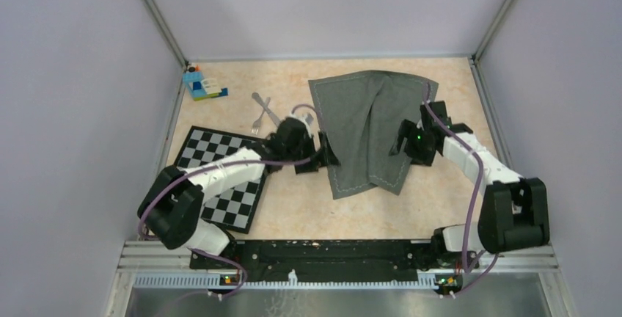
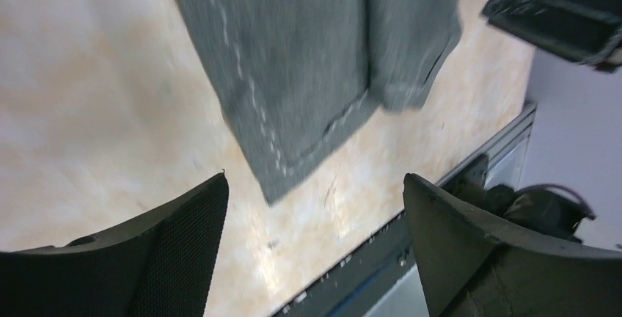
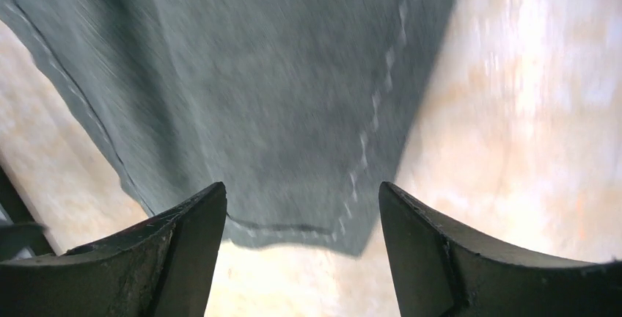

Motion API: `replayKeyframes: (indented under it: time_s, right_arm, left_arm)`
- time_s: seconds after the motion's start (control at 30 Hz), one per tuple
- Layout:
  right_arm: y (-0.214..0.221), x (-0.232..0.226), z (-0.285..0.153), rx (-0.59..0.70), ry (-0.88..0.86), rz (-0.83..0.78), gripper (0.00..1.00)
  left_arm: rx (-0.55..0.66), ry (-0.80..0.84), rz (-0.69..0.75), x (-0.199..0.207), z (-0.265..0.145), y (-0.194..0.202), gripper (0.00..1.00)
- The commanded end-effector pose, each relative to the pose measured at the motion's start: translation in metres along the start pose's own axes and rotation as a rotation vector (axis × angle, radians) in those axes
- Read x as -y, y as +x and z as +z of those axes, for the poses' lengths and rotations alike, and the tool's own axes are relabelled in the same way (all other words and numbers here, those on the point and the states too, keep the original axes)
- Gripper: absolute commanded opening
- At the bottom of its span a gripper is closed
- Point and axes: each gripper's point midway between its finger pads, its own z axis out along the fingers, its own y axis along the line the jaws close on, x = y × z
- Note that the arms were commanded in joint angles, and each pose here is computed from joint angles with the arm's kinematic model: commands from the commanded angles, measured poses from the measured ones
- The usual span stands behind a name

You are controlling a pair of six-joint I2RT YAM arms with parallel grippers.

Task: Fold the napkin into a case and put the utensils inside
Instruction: Flatten out the napkin at the center of the board.

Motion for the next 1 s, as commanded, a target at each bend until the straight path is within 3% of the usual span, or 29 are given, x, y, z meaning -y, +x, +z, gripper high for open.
replayKeyframes:
  time_s: [0.0, 0.13, 0.33, 0.57, 0.67, 0.77, 0.83, 0.87, 0.97]
  right_arm:
    - [0.026, 0.005, -0.017, 0.033, -0.03, 0.085, 0.75]
    - [0.043, 0.025, -0.011, 0.027, 0.026, 0.058, 0.75]
    - [0.058, 0.029, 0.007, -0.032, 0.012, 0.033, 0.67]
    - [0.064, 0.029, 0.022, -0.029, 0.063, -0.004, 0.66]
    - [0.065, 0.037, 0.028, -0.009, 0.141, 0.011, 0.56]
    - [0.061, 0.035, 0.031, 0.021, 0.142, 0.042, 0.44]
    - [0.053, 0.035, 0.027, 0.059, 0.153, 0.061, 0.21]
    - [0.048, 0.04, 0.022, 0.073, 0.177, 0.072, 0.01]
    - [0.035, 0.06, 0.0, 0.128, 0.301, 0.123, 0.0]
  left_arm:
    - [0.02, -0.03, -0.183, 0.019, 0.005, 0.054, 0.9]
    - [0.076, -0.124, -0.193, 0.013, 0.024, 0.068, 0.86]
    - [0.024, -0.277, -0.154, 0.0, 0.056, 0.092, 0.77]
    - [0.036, -0.494, -0.153, -0.023, 0.074, 0.105, 0.73]
    - [0.045, -0.591, -0.162, -0.035, 0.075, 0.109, 0.66]
    - [0.057, -0.661, -0.167, -0.049, 0.071, 0.111, 0.54]
    - [0.104, -0.718, -0.129, -0.063, 0.061, 0.102, 0.43]
    - [0.116, -0.729, -0.102, -0.067, 0.056, 0.097, 0.38]
    - [0.134, -0.698, -0.033, -0.073, 0.04, 0.085, 0.19]
